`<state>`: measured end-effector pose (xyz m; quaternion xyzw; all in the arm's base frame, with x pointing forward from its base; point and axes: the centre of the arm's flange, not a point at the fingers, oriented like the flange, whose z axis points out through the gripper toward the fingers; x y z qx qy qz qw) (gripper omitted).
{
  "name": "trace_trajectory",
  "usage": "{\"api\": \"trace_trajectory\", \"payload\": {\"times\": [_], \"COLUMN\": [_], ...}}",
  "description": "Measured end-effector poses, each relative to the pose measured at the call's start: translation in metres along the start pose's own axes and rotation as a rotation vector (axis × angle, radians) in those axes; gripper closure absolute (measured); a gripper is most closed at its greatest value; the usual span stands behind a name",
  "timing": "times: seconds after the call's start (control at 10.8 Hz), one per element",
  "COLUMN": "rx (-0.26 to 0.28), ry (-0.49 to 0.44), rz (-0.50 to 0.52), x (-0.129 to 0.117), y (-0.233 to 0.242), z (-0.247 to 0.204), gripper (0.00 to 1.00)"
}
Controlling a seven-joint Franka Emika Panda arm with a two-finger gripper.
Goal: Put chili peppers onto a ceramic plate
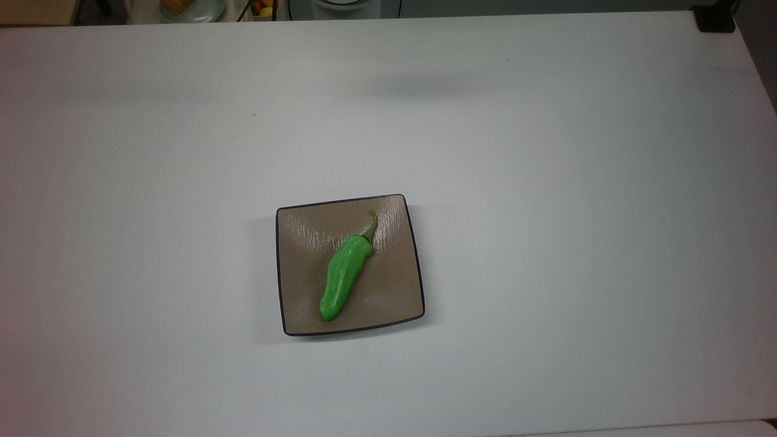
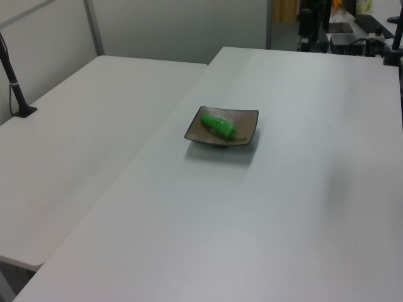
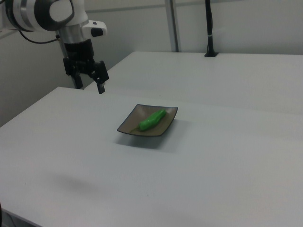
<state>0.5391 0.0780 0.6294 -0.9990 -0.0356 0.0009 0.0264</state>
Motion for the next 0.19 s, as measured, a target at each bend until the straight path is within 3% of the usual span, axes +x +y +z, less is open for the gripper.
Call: {"api": "trace_trajectory", "payload": {"times": [0.19], "rx": [-0.003], "ry": [0.047], "rz": [-0.072], "x": [0.0064], "y": [0.0025], "z": [0.001], "gripper": [0.0]}}
